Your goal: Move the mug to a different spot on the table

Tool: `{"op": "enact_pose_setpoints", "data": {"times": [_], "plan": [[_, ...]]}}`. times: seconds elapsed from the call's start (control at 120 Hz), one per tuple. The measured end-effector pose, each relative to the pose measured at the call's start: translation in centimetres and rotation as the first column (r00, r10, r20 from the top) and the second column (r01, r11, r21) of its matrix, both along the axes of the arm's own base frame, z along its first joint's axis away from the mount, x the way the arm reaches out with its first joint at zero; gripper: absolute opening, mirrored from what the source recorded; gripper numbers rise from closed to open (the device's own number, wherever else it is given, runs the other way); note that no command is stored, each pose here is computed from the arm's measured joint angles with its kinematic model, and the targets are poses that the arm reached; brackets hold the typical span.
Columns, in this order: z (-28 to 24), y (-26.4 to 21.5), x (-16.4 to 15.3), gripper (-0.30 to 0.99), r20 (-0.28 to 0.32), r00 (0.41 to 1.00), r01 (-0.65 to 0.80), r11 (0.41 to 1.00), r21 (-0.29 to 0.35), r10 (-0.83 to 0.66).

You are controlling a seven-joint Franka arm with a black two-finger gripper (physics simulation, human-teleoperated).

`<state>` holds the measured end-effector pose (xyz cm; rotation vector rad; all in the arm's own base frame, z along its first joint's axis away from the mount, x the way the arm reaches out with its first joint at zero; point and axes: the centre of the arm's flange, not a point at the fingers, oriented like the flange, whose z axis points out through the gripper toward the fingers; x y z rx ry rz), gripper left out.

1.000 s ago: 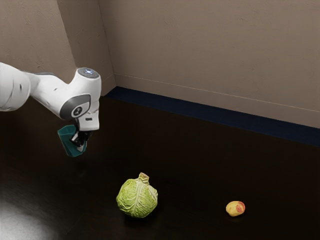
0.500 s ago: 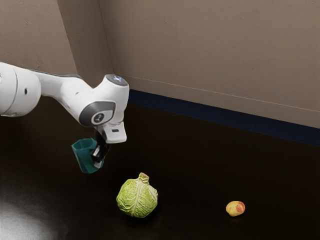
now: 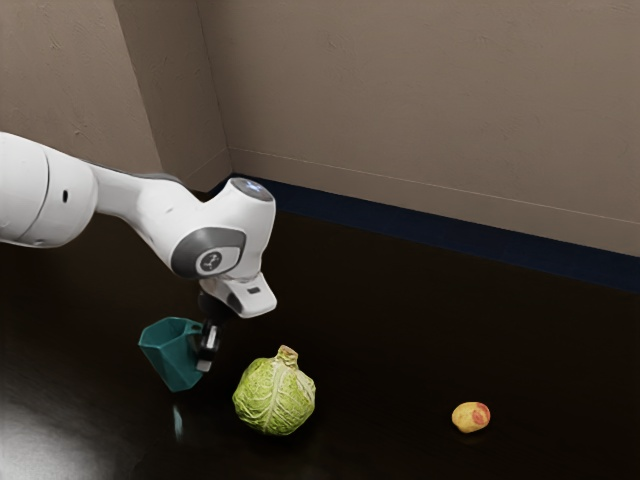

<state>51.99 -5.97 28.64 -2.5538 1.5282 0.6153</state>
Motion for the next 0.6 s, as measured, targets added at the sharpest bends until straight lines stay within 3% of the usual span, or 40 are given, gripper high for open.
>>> {"op": "enact_pose_setpoints", "data": {"times": [0.108, 0.35, 0.6], "plan": [[-0.2, 0.1, 0.0, -0.07, 0.01, 0.999, -0.051, 0.999, 0.015, 0.05], [-1.3, 0.0, -0.7, 0.41, -0.028, 0.984, -0.175, 0.984, 0.018, 0.176], [-0.8, -0.4, -0.6, 0.6, -0.021, 0.966, -0.256, 0.967, 0.009, 0.257]]}}
